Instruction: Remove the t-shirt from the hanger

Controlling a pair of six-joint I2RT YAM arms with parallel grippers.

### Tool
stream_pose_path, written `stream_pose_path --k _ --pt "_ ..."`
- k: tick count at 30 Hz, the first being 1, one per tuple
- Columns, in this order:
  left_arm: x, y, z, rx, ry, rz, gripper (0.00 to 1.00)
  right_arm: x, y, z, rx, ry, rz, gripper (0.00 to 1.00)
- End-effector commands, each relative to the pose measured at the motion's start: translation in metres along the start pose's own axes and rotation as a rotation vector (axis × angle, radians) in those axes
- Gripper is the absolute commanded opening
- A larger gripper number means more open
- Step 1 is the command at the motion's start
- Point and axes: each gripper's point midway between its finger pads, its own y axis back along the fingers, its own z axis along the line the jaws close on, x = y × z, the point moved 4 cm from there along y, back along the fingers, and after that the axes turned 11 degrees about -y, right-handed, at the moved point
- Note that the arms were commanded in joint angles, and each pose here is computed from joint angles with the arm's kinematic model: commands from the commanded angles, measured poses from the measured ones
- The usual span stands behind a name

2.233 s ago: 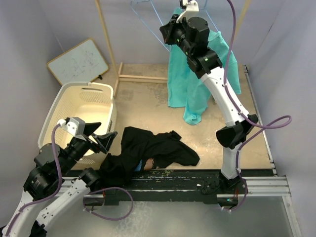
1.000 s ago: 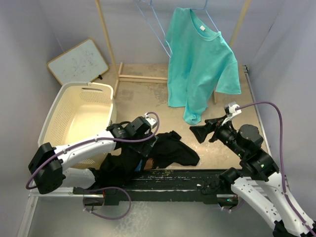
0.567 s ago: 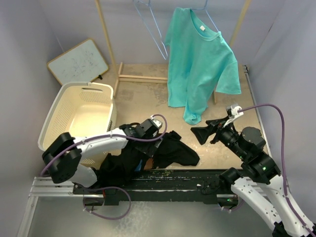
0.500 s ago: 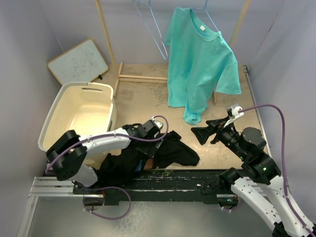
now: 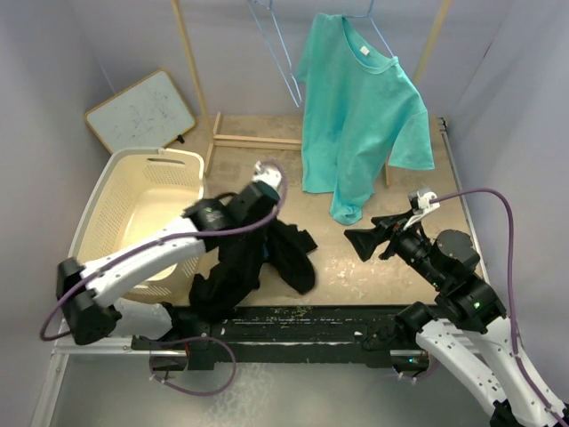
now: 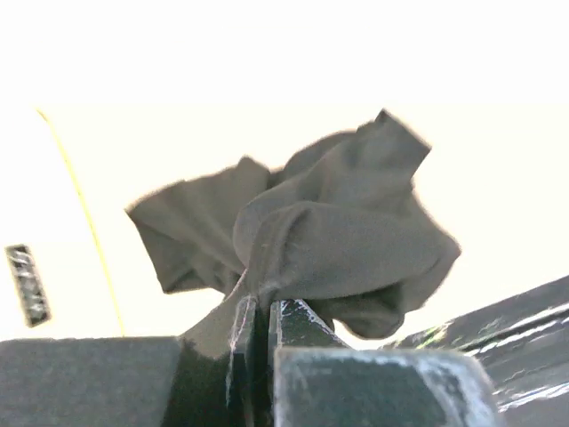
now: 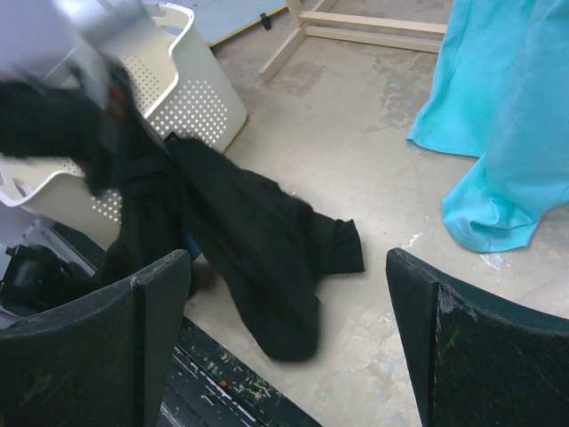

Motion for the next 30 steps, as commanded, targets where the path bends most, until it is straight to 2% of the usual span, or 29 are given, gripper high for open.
stream_pose_path --k 1,3,9,13,18,20,22,30 --pt "-0.085 0.117 0.070 -0.191 0.157 -0.354 0.00 -0.011 0.001 0.005 -0.014 0.010 -0.047 0.92" --pt "-0.106 0.167 0.106 -0.285 0.219 -0.454 0.00 -0.011 0.000 0.005 -0.010 0.009 -0.043 0.92" --pt "-0.103 0.257 0.192 -0.643 0.276 -0.542 0.00 -0.011 -0.002 0.004 -0.005 0.007 -0.045 0.92" --pt "-0.091 0.305 0.224 -0.856 0.313 -0.575 0.00 -0.008 -0.006 0.003 -0.004 0.005 -0.035 0.92" --pt "-0.082 0.359 0.247 -0.975 0.387 -0.640 0.00 -0.005 -0.011 0.002 -0.006 0.007 -0.013 0.92" --pt "-0.077 0.365 0.248 -0.981 0.388 -0.640 0.00 -0.006 -0.012 0.003 -0.010 0.004 -0.015 0.92" --pt "-0.072 0.353 0.241 -0.959 0.361 -0.615 0.00 -0.006 -0.013 0.004 -0.018 -0.001 -0.020 0.91" --pt "-0.036 0.255 0.195 -0.722 0.275 -0.421 0.00 -0.007 -0.010 0.007 -0.033 -0.010 -0.019 0.91"
